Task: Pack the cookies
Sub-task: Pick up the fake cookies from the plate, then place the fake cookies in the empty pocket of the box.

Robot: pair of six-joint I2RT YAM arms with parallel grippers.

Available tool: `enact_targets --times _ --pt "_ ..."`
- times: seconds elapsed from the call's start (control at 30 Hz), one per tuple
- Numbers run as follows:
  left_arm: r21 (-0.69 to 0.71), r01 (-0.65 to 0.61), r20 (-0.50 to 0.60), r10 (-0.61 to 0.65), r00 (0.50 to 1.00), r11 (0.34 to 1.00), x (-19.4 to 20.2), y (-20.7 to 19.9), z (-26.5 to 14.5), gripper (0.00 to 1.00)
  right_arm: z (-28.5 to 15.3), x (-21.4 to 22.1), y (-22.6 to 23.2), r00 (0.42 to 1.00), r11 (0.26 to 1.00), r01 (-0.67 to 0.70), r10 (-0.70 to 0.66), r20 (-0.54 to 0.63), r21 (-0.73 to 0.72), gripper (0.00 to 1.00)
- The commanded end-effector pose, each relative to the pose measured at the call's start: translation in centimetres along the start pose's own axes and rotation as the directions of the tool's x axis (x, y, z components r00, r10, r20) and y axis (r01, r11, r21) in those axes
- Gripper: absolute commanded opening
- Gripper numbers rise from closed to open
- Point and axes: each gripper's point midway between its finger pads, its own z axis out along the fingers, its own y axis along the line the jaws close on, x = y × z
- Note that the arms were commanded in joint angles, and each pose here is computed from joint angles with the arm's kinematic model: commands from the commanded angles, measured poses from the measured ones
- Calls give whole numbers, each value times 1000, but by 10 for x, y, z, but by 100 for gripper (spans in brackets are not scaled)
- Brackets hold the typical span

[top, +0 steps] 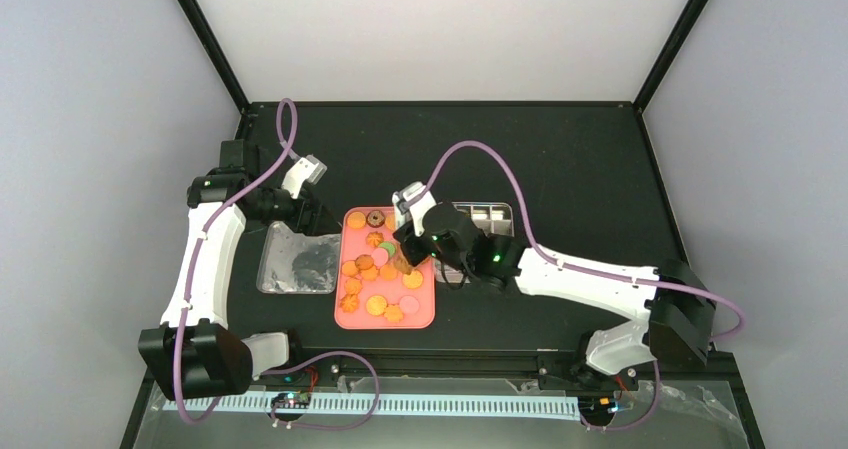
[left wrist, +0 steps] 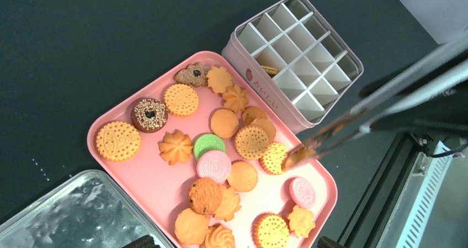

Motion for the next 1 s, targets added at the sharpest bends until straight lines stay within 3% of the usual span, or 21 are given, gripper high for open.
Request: enact_targets --times 0.0,0.13,0.37,0.97 --pt "-20 -11 12 11 1000 1000 -5 -2 -8 77 -15 -53 -43 991 993 -26 9 135 119 1" --pt "-38 -3 -4 3 1000 999 -2 1 -8 77 -19 -73 -96 987 973 -30 -7 159 230 1" --pt "-50 -4 8 4 1000 999 0 0 -10 78 3 -72 -147 993 922 65 -99 69 381 1" --pt "-55 -20 10 21 1000 998 3 -3 -11 79 37 -60 -158 990 915 133 -141 -7 381 3"
